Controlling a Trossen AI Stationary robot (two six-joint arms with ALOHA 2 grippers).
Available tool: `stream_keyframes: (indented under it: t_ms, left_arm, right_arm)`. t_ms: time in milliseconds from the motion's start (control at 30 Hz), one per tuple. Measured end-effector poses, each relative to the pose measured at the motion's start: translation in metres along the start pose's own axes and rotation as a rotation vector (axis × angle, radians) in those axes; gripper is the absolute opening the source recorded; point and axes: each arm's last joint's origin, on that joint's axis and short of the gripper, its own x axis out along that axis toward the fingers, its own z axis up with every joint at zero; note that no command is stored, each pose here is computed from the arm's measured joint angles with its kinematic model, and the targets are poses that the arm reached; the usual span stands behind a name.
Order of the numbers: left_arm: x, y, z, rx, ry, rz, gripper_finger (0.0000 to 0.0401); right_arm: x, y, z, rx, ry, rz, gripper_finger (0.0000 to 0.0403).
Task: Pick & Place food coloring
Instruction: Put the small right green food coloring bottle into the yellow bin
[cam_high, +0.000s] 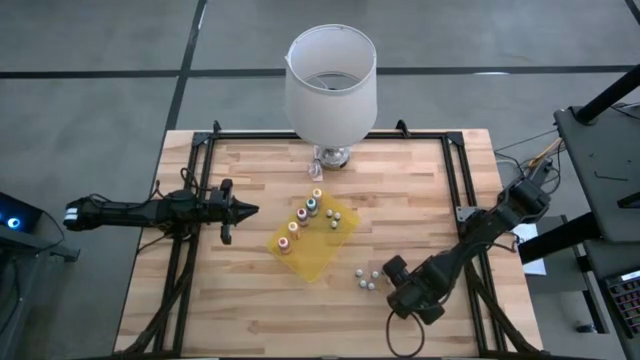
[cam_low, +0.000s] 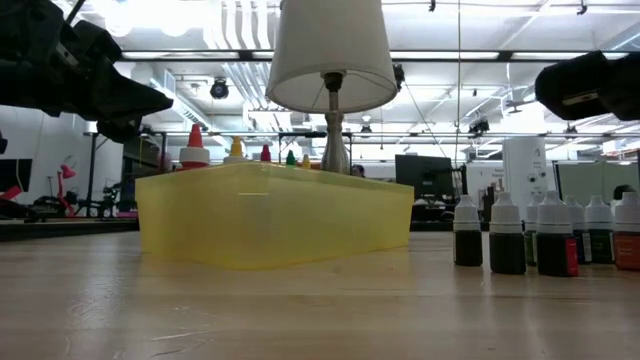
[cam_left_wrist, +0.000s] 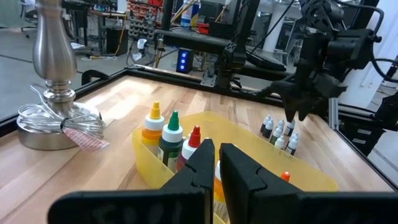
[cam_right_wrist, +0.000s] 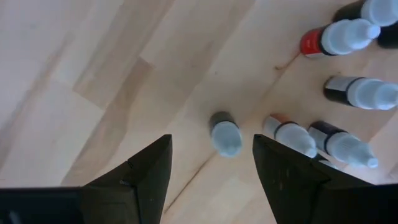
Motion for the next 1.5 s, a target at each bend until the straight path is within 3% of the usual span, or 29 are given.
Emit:
stream_keyframes:
  t_ms: [933, 1200, 1500]
  left_arm:
    - [0.0, 0.0, 0.0, 0.0, -0.001, 0.0, 0.0]
    - [0.0, 0.0, 0.0, 0.0, 0.0, 0.0, 0.0]
    - [0.0, 0.0, 0.0, 0.0, -0.001, 0.0, 0.0]
  right_arm:
    - [0.013, -0.003, -0.004, 0.047, -0.032, -0.017, 0.0208]
    - [0.015, -0.004, -0.005, 0.05, -0.031, -0.017, 0.0173]
    - [0.015, -0.004, -0.006, 0.046, -0.029, -0.016, 0.0106]
